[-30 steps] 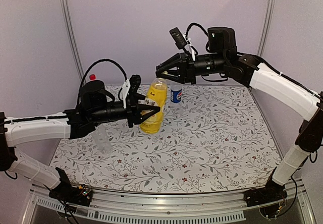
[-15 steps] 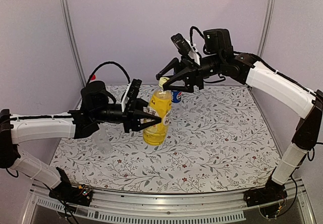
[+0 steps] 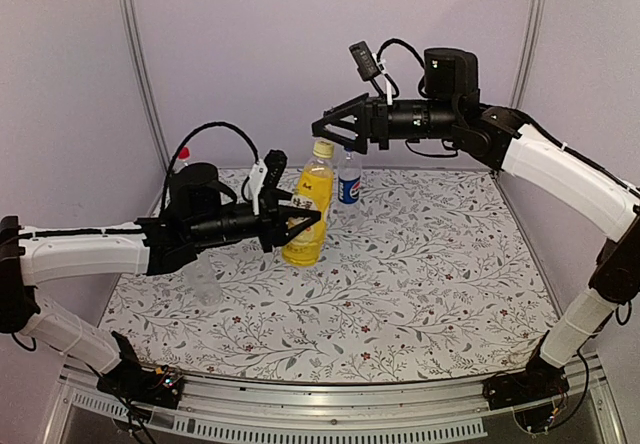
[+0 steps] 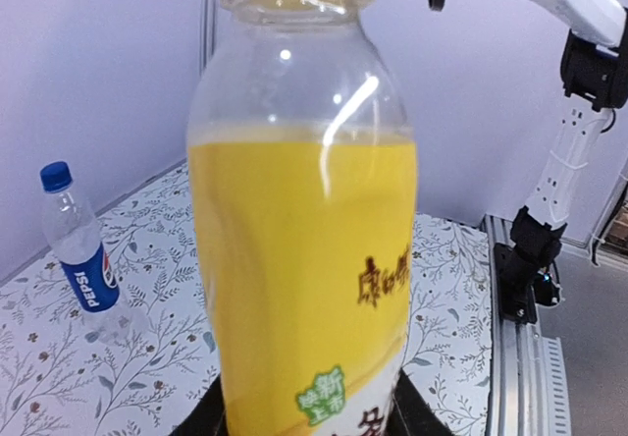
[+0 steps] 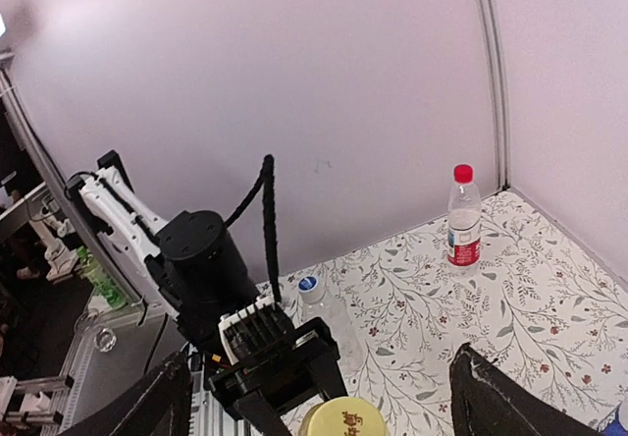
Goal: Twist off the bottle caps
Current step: Unscrew the bottle cap from the plastic bottle.
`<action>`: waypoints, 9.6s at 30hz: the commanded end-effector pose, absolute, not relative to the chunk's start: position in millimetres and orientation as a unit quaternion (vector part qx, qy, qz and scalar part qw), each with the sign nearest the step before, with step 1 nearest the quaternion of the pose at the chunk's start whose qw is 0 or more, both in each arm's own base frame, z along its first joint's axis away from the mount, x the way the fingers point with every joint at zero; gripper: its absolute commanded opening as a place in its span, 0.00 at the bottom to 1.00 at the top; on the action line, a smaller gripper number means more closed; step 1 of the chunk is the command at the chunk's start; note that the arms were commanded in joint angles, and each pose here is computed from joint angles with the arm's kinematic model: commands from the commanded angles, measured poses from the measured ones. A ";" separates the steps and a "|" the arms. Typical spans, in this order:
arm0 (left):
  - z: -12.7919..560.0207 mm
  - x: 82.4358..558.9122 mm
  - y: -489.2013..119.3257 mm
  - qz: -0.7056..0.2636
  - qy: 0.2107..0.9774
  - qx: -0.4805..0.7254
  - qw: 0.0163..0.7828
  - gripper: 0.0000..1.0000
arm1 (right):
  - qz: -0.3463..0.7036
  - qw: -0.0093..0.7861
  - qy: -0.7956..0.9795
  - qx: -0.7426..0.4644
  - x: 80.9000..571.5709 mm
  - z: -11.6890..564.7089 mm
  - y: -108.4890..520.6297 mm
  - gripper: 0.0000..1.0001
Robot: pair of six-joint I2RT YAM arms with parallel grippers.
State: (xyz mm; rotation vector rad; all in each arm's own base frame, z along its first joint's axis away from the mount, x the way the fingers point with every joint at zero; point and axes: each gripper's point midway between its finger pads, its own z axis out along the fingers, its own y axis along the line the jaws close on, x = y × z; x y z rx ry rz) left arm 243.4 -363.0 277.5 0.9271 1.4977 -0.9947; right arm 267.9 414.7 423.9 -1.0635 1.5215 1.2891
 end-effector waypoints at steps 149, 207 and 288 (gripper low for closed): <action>302.8 229.1 -361.7 -0.400 0.588 0.409 0.572 0.23 | 0.508 0.448 0.534 -0.506 244.7 430.2 406.9 0.86; 298.3 263.6 -344.2 -0.292 0.655 0.336 0.611 0.22 | 0.459 0.454 0.699 -0.307 301.2 387.0 437.4 0.42; 290.0 274.1 -343.4 -0.273 0.682 0.316 0.601 0.28 | 0.469 0.452 0.693 -0.308 306.9 399.2 440.2 0.41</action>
